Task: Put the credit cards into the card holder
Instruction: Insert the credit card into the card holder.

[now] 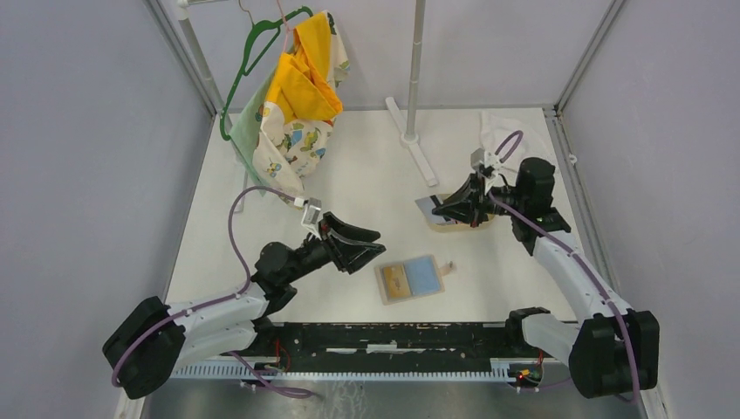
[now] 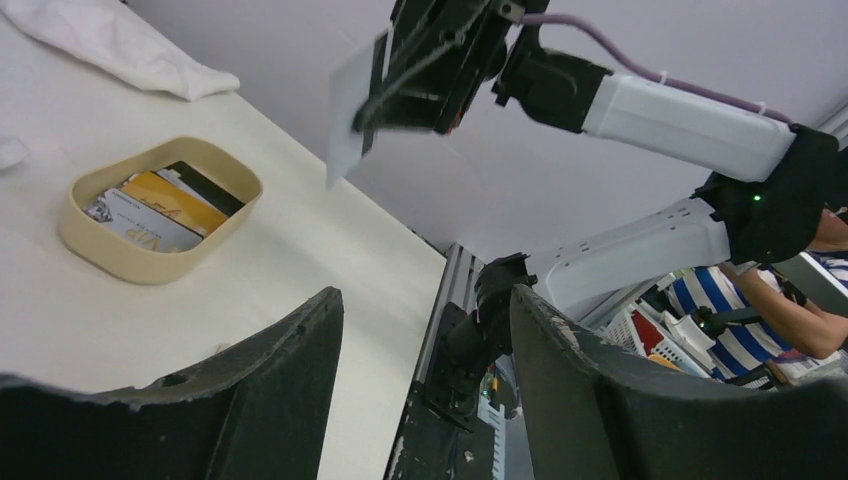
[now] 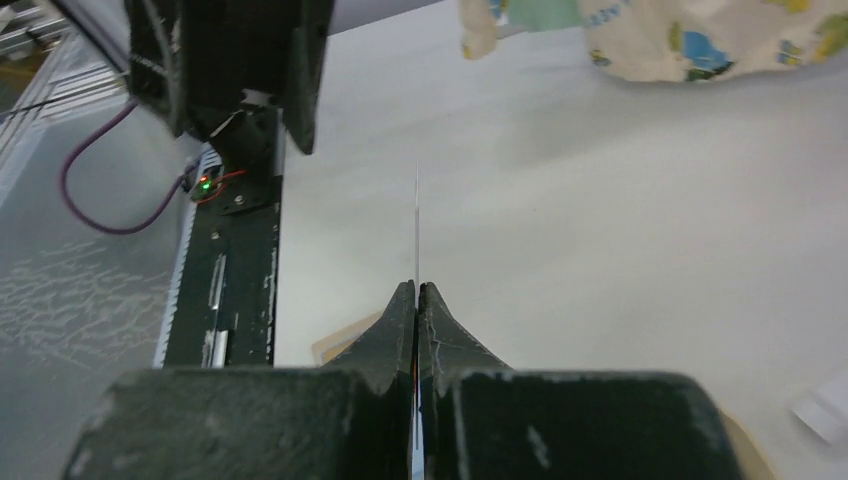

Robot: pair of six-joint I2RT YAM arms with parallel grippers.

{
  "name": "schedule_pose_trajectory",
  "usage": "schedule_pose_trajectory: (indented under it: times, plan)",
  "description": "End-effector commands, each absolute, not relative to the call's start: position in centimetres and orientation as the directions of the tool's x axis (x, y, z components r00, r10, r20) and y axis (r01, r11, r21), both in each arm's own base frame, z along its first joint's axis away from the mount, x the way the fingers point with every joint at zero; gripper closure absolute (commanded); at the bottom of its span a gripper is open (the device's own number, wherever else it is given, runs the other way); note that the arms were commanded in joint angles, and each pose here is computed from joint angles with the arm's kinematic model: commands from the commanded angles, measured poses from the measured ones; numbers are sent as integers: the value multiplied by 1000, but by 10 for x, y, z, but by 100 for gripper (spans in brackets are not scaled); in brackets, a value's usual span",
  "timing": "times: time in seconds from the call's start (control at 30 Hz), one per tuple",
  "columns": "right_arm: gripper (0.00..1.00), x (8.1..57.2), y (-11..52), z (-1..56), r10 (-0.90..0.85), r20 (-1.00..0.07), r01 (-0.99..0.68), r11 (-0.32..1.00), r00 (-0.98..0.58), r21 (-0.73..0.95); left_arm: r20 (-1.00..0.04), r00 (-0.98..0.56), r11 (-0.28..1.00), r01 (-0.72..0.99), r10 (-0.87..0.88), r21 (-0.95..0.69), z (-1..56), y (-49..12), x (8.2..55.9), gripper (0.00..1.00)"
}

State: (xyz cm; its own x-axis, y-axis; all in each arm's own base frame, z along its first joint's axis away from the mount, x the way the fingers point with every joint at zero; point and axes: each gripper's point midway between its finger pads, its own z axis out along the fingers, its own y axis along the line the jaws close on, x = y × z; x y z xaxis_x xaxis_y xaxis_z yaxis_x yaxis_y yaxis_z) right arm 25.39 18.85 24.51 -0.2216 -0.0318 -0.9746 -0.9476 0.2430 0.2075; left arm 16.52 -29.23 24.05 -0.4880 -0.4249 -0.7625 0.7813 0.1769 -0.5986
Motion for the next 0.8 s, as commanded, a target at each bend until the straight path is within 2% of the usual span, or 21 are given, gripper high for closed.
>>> schedule_pose_trajectory:
  times: [0.0, 0.23, 0.33, 0.43, 0.57, 0.77]
  plan:
    - [100, 208, 208, 237, -29, -996, -996, 18, -85, 84, -733, -425, 161, 799, -531, -579, 254, -275, 161, 29]
    - [100, 163, 229, 231, -10, -998, -988, -148, 55, -53, -751, -377, 173, 825, -542, -538, 261, -287, 167, 27]
    - [100, 149, 231, 225, -2, -992, -965, -233, 124, -120, -795, -314, 167, 875, -520, -455, 263, -300, 158, 27]
    - [100, 140, 231, 224, 22, -991, -950, -285, 130, -130, -862, -208, 159, 937, -463, -311, 258, -318, 137, 29]
    - [100, 144, 233, 218, -7, -990, -959, -248, 143, -137, -907, -58, 185, 972, -417, -147, 246, -328, 117, 29]
    - [100, 142, 236, 217, -9, -991, -959, -254, 130, -124, -933, 6, 282, 954, -360, -103, 235, -335, 130, 30]
